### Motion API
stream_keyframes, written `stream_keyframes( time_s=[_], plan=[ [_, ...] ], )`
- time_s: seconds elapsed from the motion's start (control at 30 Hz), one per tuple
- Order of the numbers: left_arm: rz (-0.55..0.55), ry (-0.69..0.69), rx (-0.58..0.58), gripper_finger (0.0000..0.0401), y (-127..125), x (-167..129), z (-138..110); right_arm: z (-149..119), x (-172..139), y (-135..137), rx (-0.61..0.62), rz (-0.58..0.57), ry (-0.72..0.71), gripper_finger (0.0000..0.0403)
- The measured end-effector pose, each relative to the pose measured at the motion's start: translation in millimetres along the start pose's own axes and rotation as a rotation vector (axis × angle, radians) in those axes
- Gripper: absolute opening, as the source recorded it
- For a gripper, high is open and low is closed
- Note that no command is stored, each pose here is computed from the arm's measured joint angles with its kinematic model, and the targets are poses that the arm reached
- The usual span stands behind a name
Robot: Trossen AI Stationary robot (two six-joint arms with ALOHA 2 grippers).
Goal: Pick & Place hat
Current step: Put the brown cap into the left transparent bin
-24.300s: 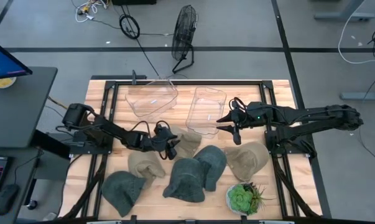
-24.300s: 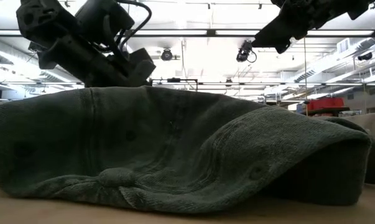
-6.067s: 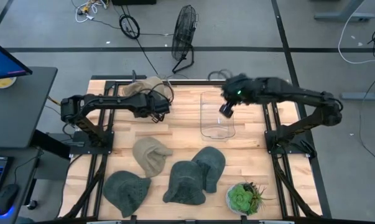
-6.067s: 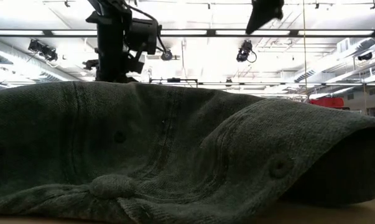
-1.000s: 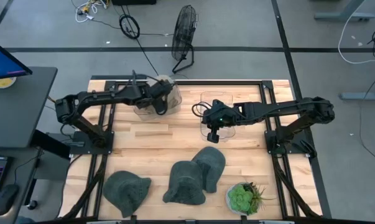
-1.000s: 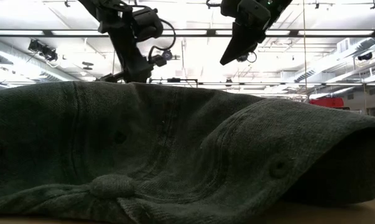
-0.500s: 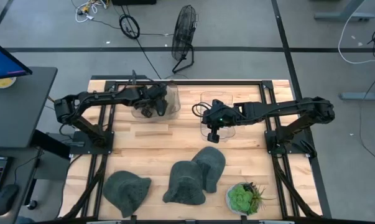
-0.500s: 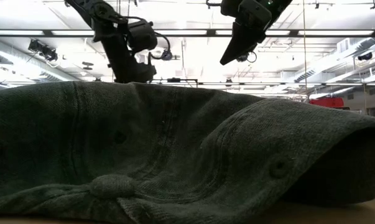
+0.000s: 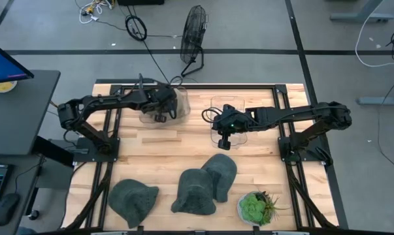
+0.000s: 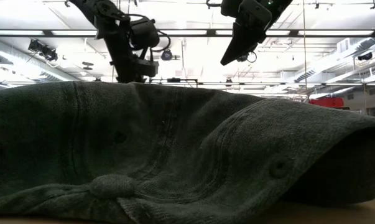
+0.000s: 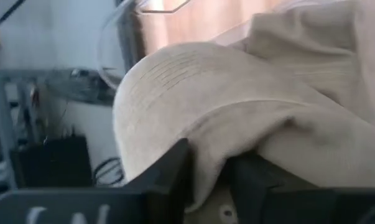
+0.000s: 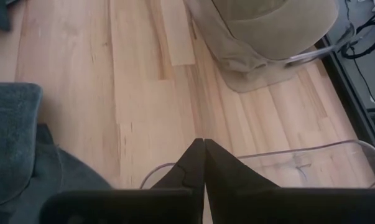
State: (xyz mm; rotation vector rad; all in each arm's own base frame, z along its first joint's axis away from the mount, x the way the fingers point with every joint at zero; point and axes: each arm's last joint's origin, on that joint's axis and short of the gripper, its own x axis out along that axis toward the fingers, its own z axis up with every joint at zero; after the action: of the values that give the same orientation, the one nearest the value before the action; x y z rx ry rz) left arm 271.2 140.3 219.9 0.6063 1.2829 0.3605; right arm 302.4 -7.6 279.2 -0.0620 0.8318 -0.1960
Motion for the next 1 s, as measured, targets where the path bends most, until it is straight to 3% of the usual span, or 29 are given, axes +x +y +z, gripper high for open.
stream_keyframes(
  time_s=[0.3, 0.47, 0.67, 0.77, 0.87, 1.0],
  plan=[
    [-0.084, 0.084, -0.015, 0.0205, -4, -35, 15, 0, 0, 0, 0.000, 0.000, 0.001, 0.0009],
    [-0.075, 0.079, -0.271, 0.0217, -3, -53, 25, 0, 0, 0, 0.000, 0.000, 0.001, 0.0009],
    [-0.043, 0.046, -0.524, 0.0168, 2, -55, 30, 0, 0, 0, 0.000, 0.000, -0.003, 0.0009],
    [0.046, 0.077, -0.590, 0.0125, 9, -52, 25, 1, 2, 0, -0.003, 0.001, -0.033, 0.0009],
    [0.126, 0.085, -0.766, 0.0078, 22, -46, 18, -6, 8, 1, -0.025, 0.000, -0.036, 0.0009],
    [0.081, 0.044, -0.953, 0.0015, 36, -35, 13, -18, 17, 3, -0.023, 0.000, -0.014, 0.0009]
  ],
)
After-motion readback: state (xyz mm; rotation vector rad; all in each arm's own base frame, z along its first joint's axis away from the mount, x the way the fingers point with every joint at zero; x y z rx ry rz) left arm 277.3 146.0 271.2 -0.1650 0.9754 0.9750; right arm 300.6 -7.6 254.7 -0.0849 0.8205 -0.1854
